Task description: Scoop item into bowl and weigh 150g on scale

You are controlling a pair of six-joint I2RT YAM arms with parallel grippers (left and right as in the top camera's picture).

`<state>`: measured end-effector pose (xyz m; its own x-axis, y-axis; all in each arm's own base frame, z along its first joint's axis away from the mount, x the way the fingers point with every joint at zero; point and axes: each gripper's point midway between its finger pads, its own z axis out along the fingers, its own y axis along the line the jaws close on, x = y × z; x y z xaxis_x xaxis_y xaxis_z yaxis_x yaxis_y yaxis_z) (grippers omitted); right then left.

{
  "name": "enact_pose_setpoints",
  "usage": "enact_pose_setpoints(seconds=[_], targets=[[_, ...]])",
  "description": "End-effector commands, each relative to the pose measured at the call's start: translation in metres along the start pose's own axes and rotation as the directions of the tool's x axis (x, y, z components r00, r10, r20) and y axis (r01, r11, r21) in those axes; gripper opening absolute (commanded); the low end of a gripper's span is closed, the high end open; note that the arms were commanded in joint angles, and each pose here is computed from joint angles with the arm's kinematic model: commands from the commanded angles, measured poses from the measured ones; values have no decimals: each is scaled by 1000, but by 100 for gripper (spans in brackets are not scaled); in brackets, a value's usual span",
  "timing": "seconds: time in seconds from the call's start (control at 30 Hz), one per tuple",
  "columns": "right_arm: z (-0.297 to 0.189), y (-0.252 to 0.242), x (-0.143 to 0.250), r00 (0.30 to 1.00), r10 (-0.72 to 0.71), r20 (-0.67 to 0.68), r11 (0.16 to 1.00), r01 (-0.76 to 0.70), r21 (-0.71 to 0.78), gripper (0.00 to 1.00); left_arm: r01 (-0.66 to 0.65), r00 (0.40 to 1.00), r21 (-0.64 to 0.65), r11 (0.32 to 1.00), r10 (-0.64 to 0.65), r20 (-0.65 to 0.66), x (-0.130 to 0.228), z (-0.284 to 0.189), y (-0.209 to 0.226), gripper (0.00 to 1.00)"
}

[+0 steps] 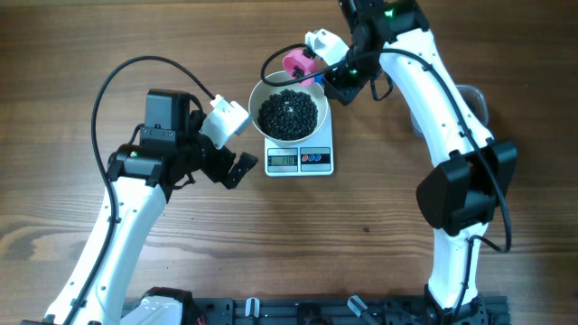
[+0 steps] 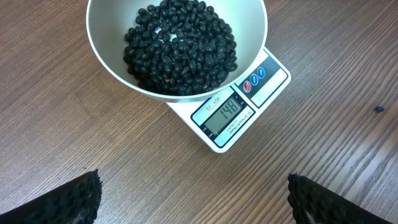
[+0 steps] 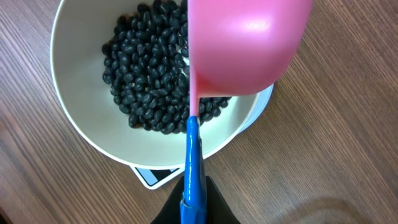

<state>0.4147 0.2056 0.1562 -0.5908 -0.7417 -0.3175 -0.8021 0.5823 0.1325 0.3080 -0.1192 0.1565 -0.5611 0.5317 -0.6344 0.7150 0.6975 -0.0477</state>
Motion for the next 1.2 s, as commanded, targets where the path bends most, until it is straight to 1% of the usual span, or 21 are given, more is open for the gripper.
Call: enact_pose_setpoints(seconds=[0.0,0.57,0.7,1.03,1.17], targets=[[-24,2,-12,998,-14,55,999,11,43,4,7,1000,1,1000,-7,3,1,0,0,100],[-24,2,-11,998,-13,53,999,11,43,4,7,1000,1,1000,-7,3,1,0,0,100],[-23,-4,-7,1000,-21,18,995,19,98,4,7,1000,1,1000,-7,2,1,0,0,100],[-22,-1,-9,999,-43,12,994,41,100,4,7,1000,1,1000,-7,2,1,0,0,100],[-21,-2,-8,998,-57,-6,990,57,126,4,7,1000,1,1000,-7,3,1,0,0,100]])
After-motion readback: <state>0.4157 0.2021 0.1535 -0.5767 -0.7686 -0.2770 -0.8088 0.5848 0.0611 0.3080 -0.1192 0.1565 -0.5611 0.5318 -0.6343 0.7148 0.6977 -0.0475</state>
